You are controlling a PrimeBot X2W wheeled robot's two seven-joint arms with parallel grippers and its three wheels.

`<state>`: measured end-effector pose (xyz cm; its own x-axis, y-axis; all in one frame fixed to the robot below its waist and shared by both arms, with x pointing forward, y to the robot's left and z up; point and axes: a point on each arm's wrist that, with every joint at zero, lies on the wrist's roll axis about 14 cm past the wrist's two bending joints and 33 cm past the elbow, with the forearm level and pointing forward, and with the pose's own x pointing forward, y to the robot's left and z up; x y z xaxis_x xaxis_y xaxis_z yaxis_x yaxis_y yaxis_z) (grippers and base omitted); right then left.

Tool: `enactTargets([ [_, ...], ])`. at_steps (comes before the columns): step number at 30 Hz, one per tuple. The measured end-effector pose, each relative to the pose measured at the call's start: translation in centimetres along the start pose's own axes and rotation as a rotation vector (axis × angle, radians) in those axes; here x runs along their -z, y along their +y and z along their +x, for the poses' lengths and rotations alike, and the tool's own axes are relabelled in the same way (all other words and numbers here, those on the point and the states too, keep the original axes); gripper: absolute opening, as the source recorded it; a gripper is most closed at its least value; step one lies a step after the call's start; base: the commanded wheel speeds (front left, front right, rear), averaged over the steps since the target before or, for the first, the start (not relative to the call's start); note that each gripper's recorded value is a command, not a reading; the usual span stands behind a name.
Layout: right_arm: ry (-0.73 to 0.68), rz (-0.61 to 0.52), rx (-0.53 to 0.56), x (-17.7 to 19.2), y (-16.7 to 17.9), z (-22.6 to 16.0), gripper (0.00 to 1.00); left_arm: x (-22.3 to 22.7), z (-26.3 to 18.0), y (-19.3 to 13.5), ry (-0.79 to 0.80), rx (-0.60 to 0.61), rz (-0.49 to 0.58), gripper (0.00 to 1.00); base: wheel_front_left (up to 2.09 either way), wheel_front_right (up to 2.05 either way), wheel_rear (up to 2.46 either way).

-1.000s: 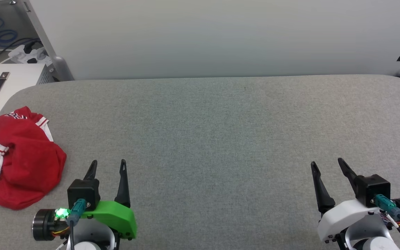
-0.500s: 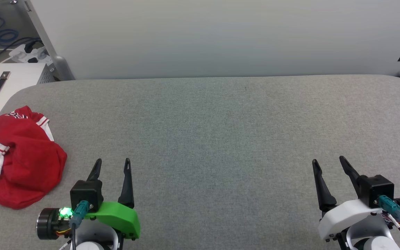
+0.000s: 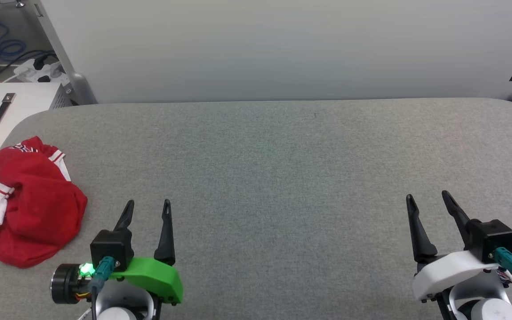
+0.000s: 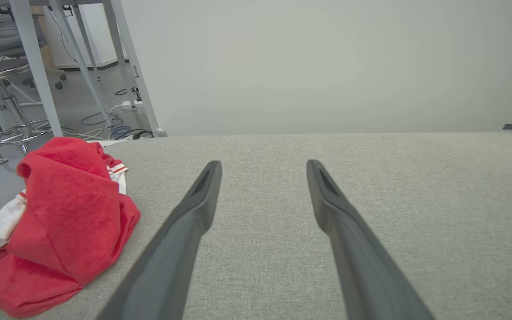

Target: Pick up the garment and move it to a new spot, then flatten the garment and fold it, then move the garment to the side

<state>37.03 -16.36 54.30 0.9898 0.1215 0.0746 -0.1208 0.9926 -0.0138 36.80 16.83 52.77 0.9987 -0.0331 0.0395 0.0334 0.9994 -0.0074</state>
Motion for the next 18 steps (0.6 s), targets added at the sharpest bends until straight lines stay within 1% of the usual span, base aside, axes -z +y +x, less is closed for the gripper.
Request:
enactTargets([
  [18, -0.062, 0.014, 0.007, -1.7, -0.3, 0.2, 1.0, -0.1, 0.1, -0.1, -0.024, 0.003, -0.042, 1.0, 0.0, 0.0, 0.0],
])
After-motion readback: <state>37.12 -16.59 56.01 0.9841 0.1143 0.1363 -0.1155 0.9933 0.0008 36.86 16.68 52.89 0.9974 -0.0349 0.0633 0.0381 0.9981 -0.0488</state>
